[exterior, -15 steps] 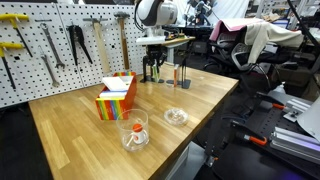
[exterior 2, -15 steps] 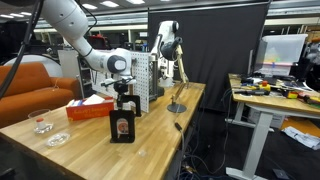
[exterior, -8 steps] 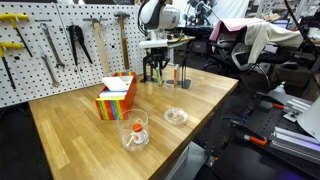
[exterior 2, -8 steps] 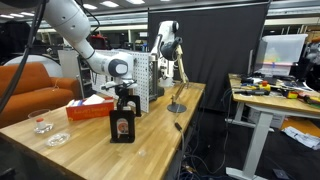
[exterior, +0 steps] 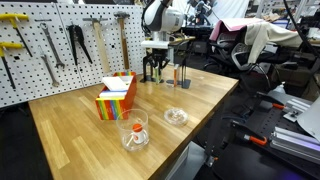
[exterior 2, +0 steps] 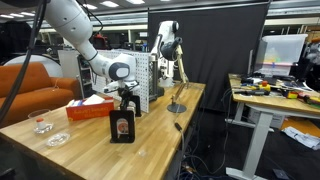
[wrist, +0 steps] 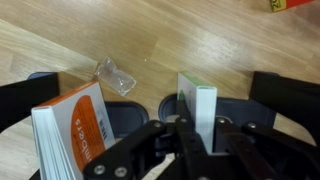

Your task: Move the white and green book to the right

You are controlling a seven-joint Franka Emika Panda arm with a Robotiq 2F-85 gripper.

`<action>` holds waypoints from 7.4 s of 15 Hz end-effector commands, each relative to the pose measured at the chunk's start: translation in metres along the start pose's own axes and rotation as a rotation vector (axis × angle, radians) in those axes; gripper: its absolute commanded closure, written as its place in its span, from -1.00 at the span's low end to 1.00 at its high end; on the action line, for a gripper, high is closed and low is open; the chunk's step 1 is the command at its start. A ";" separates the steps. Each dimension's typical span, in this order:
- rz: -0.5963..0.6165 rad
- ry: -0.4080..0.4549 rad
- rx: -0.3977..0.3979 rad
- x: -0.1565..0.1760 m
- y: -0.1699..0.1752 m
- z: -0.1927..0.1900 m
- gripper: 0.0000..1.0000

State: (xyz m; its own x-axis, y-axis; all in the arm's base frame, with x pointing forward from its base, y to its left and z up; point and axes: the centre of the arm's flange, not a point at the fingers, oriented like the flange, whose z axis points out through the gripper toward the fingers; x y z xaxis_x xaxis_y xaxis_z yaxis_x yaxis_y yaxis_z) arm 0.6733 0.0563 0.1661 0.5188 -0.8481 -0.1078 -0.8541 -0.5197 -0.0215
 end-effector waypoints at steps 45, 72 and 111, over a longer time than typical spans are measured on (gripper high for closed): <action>0.041 -0.032 -0.020 -0.001 0.053 0.028 -0.57; -0.032 0.015 0.081 0.000 0.030 -0.002 -1.00; -0.036 -0.020 0.073 -0.008 0.034 0.001 -0.64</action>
State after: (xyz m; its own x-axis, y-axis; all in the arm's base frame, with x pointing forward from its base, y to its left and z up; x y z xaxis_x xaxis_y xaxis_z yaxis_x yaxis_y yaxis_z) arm 0.6462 0.0488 0.1602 0.5432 -0.8335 -0.1015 -0.8395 -0.5369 -0.0839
